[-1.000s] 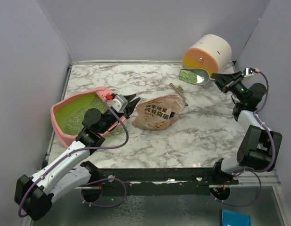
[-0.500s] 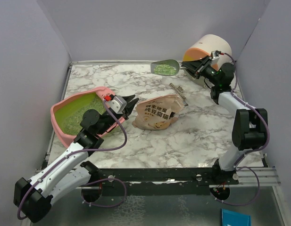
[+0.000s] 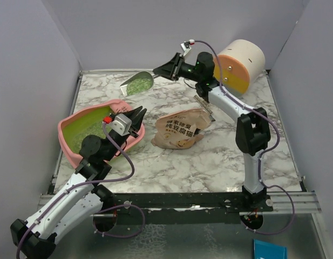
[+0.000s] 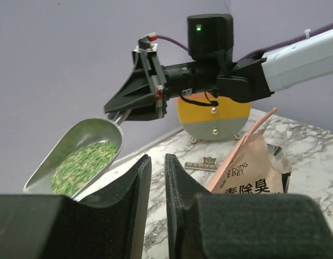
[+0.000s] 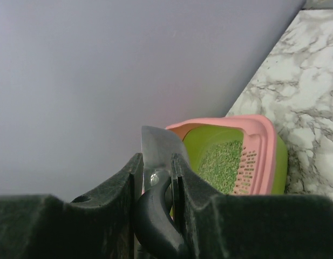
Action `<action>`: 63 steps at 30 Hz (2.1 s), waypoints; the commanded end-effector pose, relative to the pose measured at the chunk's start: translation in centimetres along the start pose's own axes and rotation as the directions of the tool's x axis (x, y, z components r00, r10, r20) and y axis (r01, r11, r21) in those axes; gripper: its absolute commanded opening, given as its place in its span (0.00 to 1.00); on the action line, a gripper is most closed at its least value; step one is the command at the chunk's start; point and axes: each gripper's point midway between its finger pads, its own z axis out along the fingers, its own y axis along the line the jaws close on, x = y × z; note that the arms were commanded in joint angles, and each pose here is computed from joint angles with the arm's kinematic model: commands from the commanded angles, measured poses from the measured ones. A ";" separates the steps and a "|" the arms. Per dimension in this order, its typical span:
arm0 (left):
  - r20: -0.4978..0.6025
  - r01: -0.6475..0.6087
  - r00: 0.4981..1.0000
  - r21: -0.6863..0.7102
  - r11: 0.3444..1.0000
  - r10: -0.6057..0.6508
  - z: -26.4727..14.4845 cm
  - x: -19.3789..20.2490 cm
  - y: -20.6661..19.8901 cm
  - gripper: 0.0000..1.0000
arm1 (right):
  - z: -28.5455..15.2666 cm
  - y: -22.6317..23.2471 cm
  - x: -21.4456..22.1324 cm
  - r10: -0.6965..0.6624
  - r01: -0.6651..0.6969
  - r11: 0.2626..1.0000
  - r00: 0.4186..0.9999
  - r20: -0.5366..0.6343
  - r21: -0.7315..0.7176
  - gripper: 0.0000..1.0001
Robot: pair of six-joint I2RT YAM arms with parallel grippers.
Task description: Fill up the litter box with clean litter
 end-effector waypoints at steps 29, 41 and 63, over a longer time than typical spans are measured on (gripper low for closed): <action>0.014 -0.006 1.000 -0.183 0.983 0.009 -1.8 -0.4 3.4 0.18 | 11.7 8.3 16.8 -0.711 0.699 0.697 0.646 -0.277 -0.160 0.01; 0.011 -0.009 1.000 -0.186 0.982 0.011 -1.8 -0.3 3.5 0.18 | 12.3 10.7 17.2 -0.835 0.819 0.548 0.526 -0.160 -0.169 0.01; -0.076 0.029 0.997 -0.062 0.998 -0.034 0.7 2.6 1.1 0.34 | -11.6 5.1 -9.5 -0.507 0.415 0.857 0.783 0.360 0.305 0.01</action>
